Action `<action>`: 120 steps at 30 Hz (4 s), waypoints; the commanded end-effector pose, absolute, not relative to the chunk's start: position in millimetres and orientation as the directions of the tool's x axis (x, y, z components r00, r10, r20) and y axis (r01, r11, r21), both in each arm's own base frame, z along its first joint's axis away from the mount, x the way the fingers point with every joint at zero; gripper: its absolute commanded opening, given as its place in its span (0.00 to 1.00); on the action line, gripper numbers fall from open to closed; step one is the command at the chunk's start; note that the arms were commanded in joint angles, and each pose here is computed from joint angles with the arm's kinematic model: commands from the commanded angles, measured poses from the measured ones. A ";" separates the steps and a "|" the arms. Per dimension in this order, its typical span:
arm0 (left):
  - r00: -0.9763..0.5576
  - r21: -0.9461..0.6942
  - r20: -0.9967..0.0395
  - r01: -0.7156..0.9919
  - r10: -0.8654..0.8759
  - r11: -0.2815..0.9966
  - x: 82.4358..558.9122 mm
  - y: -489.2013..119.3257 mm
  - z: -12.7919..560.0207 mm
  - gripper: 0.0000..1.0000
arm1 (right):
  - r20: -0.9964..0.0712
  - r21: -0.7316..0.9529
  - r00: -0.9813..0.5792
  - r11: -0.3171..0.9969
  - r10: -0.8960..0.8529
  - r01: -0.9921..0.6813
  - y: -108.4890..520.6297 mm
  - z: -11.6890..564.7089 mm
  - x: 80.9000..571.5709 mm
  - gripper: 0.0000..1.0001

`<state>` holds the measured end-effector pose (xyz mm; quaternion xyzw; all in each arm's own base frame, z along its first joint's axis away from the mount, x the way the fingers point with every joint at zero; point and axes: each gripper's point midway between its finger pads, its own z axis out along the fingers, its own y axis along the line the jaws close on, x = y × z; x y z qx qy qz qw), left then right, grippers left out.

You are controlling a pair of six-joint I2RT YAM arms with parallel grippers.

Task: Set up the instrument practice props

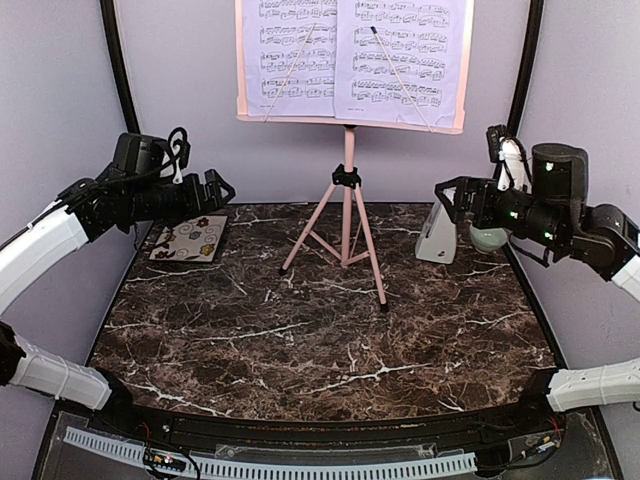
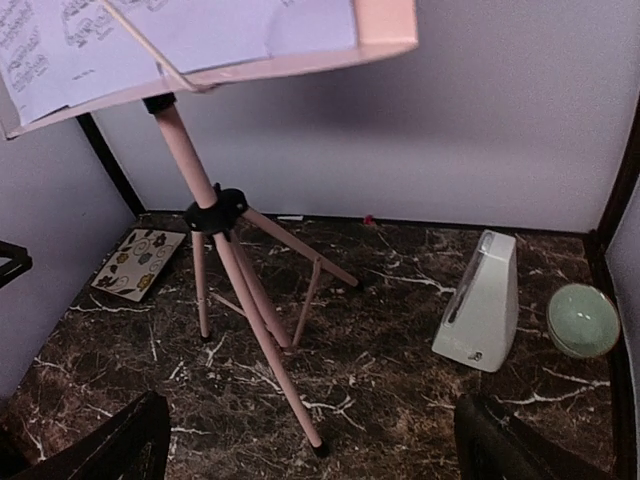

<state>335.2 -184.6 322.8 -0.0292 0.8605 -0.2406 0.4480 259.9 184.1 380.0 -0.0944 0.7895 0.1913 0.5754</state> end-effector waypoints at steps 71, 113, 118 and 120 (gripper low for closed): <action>-0.641 -0.568 -0.639 0.019 -0.426 0.823 413.2 -121.4 267.6 0.99 | -0.842 0.057 -0.512 0.972 0.170 0.228 89.1 243.5 475.6 0.20; -0.776 -0.620 -0.625 0.422 -0.091 0.661 249.5 -231.4 219.2 0.95 | -0.920 0.288 -0.382 0.503 -0.091 -0.815 282.6 309.0 199.6 0.15; -0.738 -0.580 -0.673 0.490 -0.045 0.651 239.7 -228.8 218.9 0.94 | -0.934 0.183 -0.288 0.410 -0.213 -0.894 344.0 301.0 197.4 0.15; -0.722 -0.574 -0.692 0.533 -0.020 0.621 232.0 -230.9 219.9 0.94 | -0.949 0.133 -0.220 0.346 -0.225 -0.929 368.1 304.3 192.7 0.14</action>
